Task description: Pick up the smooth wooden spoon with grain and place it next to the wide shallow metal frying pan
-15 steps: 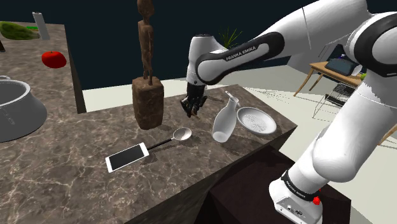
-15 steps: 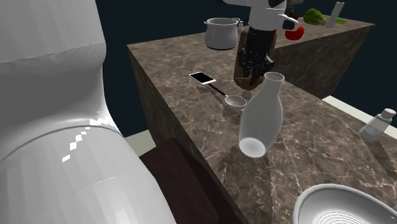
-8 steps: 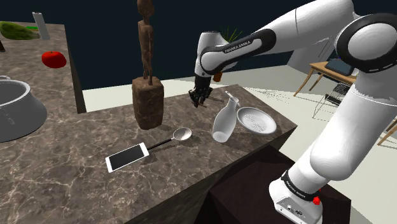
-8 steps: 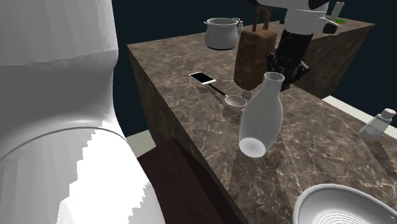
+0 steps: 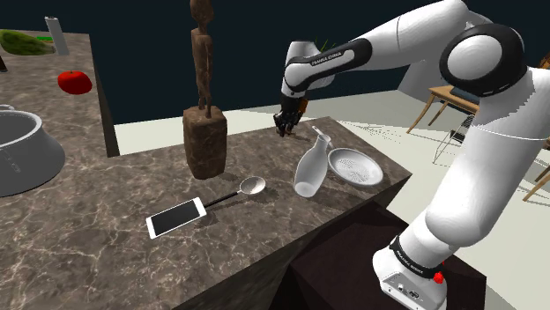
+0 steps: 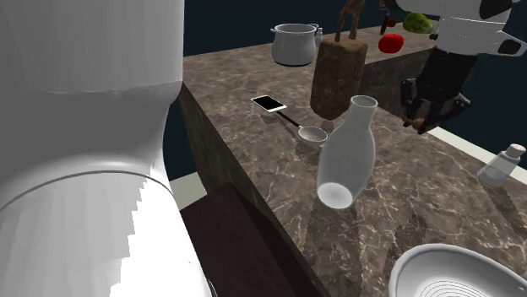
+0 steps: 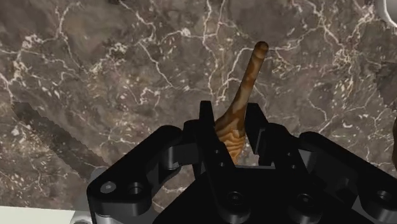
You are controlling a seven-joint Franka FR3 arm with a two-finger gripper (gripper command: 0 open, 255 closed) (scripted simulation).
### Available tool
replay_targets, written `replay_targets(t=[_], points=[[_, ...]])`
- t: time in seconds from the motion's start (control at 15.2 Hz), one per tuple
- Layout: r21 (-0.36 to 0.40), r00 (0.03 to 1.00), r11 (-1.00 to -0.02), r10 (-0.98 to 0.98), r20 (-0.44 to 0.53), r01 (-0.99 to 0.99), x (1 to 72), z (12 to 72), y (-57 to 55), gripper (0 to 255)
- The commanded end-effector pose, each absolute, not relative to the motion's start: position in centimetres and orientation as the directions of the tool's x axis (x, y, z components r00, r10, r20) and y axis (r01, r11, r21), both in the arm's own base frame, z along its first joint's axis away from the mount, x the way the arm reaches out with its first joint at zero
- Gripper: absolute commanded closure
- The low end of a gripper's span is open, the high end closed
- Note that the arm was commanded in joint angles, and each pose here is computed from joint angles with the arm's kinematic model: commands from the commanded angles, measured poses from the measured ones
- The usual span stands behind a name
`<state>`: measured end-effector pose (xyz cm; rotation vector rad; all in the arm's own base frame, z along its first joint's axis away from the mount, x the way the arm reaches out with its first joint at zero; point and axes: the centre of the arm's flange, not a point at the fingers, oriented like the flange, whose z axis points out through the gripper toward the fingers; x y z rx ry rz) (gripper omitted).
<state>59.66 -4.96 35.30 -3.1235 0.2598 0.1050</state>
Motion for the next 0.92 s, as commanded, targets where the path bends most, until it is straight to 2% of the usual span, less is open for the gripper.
replay_targets(t=[0.0, 0.53, 0.86], points=[[0.0, 0.984, -0.986, -0.164, -0.067, -0.164, 60.6, 35.3, -7.6, 255], [0.0, 0.984, -0.986, -0.164, -0.067, -0.164, 64.3, 35.3, -17.2, 255], [0.0, 0.984, -0.986, -0.164, -0.067, -0.164, 64.2, 32.7, -17.2, 255]])
